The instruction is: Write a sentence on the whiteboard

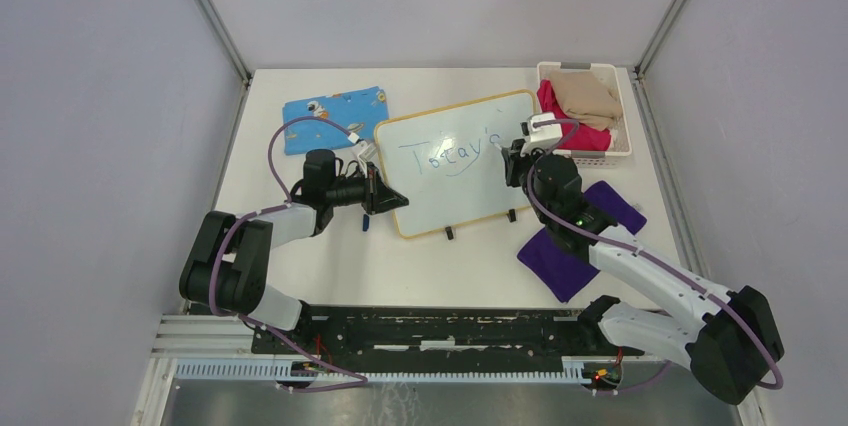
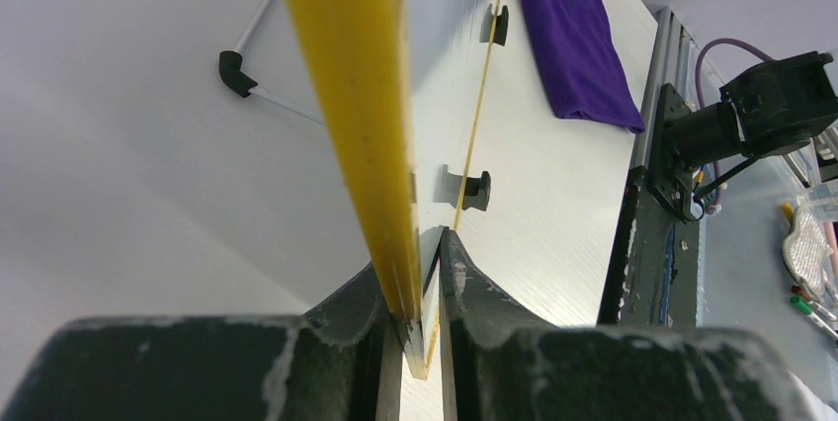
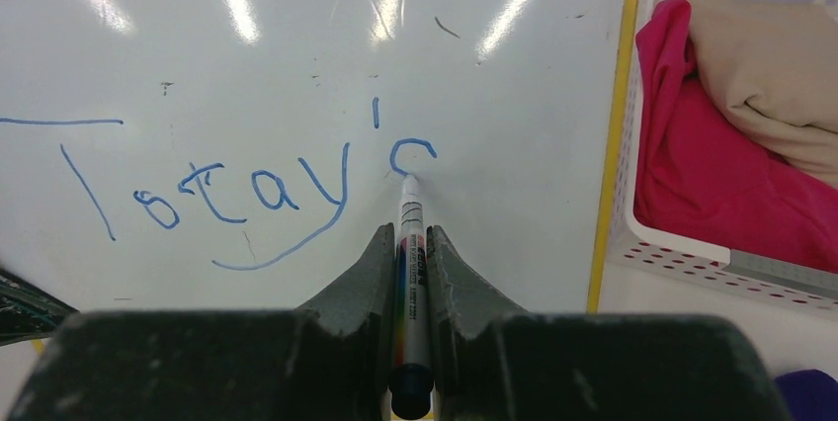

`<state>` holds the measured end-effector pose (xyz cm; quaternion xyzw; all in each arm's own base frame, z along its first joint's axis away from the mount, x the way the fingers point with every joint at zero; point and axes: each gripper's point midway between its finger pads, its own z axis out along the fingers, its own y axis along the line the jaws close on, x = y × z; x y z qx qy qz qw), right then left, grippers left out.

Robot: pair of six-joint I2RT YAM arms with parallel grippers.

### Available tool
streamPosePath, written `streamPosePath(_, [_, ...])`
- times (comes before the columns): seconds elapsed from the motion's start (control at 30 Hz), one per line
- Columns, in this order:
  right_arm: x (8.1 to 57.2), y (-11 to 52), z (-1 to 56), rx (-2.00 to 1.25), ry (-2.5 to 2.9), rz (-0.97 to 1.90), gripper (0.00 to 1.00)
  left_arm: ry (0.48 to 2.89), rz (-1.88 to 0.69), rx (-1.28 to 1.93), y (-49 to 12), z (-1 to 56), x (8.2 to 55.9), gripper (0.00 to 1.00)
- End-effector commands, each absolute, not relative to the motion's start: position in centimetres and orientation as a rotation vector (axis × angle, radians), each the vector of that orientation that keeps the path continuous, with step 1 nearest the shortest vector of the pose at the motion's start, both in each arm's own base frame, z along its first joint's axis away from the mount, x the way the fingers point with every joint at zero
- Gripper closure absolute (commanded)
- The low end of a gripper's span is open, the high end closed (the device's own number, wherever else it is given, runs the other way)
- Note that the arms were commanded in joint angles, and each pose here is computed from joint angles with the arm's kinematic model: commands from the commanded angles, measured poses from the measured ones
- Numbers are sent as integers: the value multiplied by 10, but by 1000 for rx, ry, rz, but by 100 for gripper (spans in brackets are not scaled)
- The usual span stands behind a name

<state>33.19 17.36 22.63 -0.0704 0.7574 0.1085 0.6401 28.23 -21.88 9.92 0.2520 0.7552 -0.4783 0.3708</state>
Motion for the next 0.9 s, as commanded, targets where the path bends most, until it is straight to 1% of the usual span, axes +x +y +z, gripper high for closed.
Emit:
streamPosePath(0.0, [332, 155, 219, -98, 1750, 158, 100, 1955, -1098, 698, -214, 85, 290, 83])
streamPosePath(0.4, [330, 154, 207, -121, 1803, 138, 100, 1955, -1095, 700, -215, 85, 290, 83])
streamPosePath(0.87, [323, 184, 206, -228, 1827, 270, 100, 1955, -1097, 709, -216, 86, 288, 82])
